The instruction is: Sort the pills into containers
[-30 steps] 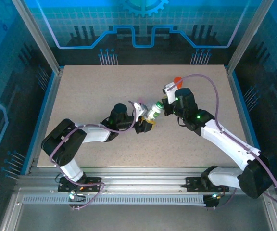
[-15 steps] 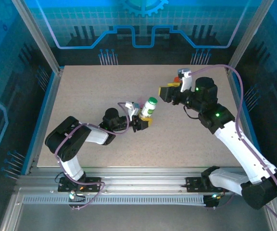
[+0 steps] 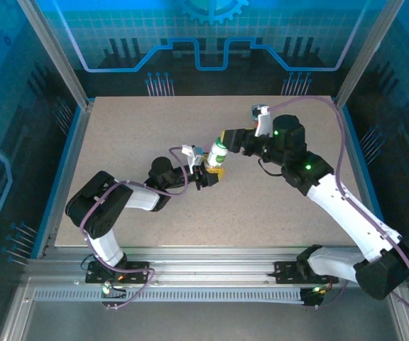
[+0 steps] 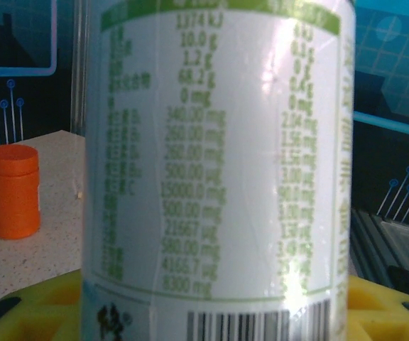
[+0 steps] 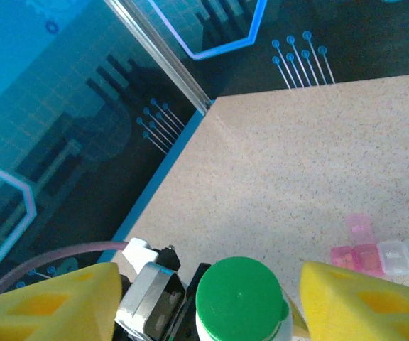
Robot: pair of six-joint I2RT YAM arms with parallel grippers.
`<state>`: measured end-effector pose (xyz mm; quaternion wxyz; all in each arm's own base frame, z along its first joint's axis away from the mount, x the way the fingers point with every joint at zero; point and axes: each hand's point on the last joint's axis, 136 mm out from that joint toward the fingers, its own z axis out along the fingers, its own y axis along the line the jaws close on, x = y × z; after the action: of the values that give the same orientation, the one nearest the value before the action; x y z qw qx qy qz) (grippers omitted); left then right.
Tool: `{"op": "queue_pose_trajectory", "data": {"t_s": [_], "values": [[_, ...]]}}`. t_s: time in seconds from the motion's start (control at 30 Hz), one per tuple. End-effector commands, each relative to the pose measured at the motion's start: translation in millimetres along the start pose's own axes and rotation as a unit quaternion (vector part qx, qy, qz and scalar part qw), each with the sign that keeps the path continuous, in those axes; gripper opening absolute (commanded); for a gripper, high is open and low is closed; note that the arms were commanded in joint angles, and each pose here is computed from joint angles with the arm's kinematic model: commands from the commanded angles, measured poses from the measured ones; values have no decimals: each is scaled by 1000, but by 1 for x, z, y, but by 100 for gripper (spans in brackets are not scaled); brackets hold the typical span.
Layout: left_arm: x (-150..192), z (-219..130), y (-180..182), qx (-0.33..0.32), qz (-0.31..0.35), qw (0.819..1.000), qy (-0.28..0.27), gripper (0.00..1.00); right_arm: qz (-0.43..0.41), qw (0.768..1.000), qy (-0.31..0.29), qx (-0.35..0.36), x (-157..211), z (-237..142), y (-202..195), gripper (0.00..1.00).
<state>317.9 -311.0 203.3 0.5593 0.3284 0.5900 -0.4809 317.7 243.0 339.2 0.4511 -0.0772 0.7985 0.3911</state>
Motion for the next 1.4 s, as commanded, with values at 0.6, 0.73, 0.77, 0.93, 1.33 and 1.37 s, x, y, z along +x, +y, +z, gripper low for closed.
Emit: {"op": "queue_pose_trajectory", "data": {"t_s": [0.6, 0.73, 0.77, 0.93, 1.33, 1.37], "values": [[-22, 2, 9, -28, 36, 999, -15, 0, -22, 999, 24, 44, 23, 43, -20, 69], [-20, 2, 9, -28, 38, 999, -13, 0, -12, 999, 31, 37, 25, 48, -19, 64], [-19, 2, 9, -29, 40, 999, -11, 0, -8, 999, 32, 36, 25, 49, -19, 63], [-13, 1, 11, -33, 49, 998, 2, 0, 13, 999, 31, 28, 27, 50, -17, 56], [-4, 1, 15, -42, 67, 996, 29, 0, 73, 997, 21, 0, 26, 52, -17, 16], [-2, 0, 15, -43, 69, 996, 32, 0, 75, 997, 20, 0, 26, 51, -17, 11]]}}
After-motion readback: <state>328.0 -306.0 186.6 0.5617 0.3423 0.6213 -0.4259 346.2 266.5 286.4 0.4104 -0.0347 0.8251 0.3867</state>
